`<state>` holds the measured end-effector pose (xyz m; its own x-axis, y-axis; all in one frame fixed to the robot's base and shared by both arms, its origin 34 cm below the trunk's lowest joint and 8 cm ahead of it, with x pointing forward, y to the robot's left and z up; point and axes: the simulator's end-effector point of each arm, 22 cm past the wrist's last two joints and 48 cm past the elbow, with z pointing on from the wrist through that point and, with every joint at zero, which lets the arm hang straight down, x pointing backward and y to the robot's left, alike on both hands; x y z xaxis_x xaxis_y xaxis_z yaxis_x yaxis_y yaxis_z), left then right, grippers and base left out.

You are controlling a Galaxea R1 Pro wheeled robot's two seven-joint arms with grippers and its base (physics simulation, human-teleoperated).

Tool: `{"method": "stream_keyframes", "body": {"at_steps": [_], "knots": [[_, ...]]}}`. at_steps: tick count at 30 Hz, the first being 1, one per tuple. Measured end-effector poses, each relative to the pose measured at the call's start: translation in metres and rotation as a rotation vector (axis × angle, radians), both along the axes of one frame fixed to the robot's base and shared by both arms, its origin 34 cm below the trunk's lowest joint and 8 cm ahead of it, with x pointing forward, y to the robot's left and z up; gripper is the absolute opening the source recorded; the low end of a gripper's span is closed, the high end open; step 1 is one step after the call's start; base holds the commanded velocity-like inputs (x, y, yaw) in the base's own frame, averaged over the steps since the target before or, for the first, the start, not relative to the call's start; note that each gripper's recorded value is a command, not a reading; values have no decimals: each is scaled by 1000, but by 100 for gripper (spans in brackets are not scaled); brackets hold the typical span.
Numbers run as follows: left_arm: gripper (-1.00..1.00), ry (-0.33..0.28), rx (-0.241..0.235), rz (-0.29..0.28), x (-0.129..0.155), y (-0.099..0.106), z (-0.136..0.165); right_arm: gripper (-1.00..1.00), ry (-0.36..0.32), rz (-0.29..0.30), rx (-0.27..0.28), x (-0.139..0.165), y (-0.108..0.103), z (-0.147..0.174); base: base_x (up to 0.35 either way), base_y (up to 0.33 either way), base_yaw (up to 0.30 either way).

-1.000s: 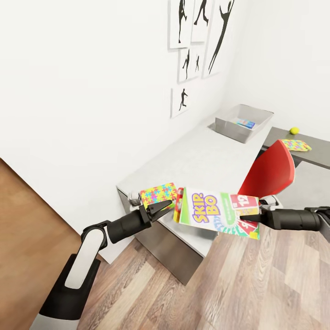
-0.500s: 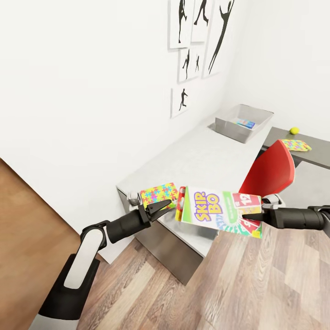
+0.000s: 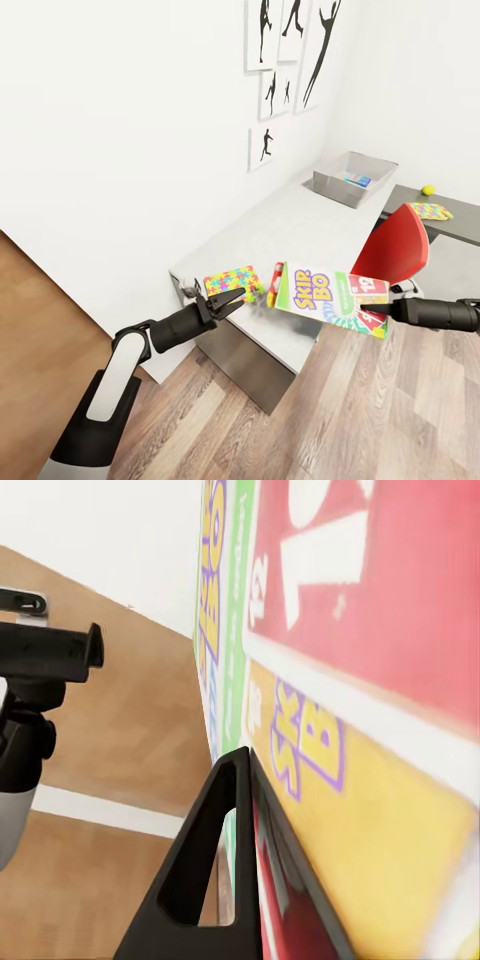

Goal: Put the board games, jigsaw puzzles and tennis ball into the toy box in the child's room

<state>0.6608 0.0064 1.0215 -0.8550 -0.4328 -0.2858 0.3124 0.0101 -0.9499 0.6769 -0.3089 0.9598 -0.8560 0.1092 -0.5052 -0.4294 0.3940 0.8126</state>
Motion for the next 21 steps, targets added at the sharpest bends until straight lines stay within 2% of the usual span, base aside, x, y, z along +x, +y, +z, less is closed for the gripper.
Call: {"method": "stream_keyframes", "body": {"at_steps": [5, 12, 21], "knots": [[100, -1, -1, 3, 0, 4, 1, -100, 9, -21, -5, 3, -10, -1, 0, 0, 0], [100, -3, -11, 39, 6, 20, 4, -100, 11, -37, -24, 4, -22, 0, 0, 0, 0], [100, 0, 9, 65, 10, 41, 0, -100, 6, -27, -8, 0, -28, 8, 0, 0, 0]]}}
